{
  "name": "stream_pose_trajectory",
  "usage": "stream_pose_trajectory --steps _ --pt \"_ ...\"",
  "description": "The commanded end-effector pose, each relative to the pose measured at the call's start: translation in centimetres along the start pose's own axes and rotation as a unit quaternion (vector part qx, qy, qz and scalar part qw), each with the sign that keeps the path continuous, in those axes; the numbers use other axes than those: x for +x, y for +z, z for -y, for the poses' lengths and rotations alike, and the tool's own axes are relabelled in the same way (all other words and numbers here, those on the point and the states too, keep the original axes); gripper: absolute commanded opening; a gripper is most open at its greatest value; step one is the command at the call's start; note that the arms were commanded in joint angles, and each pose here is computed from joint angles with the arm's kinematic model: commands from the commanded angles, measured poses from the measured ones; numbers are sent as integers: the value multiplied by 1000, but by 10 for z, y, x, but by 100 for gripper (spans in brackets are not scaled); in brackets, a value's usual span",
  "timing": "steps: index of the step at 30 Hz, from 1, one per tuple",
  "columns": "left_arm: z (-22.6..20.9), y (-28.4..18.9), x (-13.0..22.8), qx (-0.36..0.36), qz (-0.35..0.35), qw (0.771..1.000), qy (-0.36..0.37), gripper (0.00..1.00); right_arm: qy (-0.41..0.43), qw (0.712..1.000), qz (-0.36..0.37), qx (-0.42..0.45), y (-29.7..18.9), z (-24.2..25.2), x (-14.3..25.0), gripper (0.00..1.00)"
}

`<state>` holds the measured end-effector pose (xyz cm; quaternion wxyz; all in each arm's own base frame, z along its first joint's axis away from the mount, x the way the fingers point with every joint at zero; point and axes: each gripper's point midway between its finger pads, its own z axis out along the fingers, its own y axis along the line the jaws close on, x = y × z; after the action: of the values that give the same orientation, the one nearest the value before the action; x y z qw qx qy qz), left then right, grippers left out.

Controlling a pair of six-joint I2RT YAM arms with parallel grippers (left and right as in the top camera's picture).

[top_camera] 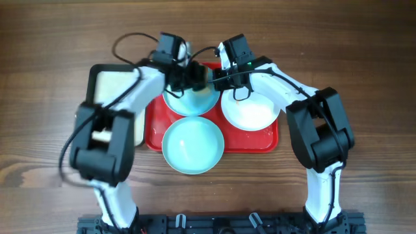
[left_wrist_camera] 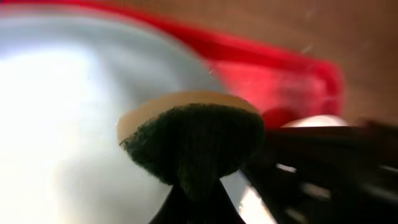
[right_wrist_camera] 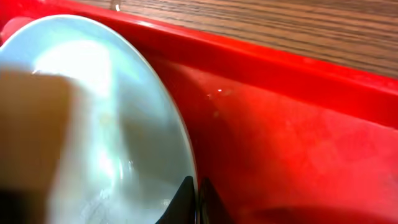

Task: Clean dirty plates on tray and stack at the side
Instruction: 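Withdraw the left gripper with the sponge toward the black tray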

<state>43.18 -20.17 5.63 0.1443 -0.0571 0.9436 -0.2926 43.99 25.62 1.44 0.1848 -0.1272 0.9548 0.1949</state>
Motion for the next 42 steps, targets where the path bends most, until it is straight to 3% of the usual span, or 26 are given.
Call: stream_pose_trajectory --steps 1,6,10,12,15,19,25,35,42 --pt "23 -89 -42 18 94 995 7 4 -2 1000 -8 -17 5 -8 4 4" --pt "-40 -162 -35 -111 130 983 -66 4 -2 1000 -8 -17 5 -8 4 4" --pt "-113 -222 -8 -274 140 942 -134 4 -2 1000 -2 9 5 1 2 4" --pt "-135 -238 10 -318 123 926 -164 4 0 1000 2 19 5 4 1 4" --pt "-150 -241 24 -328 113 912 -220 4 7 1000 7 18 5 4 -2 4" --pt "-155 -242 26 -340 115 906 -225 4 9 1000 2 21 3 4 -2 4" --pt "-184 -271 24 -418 149 865 -234 4 11 998 -9 56 -16 7 -14 4" --pt "-207 -289 19 -419 176 849 -269 4 19 998 30 54 -96 -29 -84 4" --pt "-207 -289 15 -417 183 849 -268 4 18 998 59 30 -99 -60 -97 4"
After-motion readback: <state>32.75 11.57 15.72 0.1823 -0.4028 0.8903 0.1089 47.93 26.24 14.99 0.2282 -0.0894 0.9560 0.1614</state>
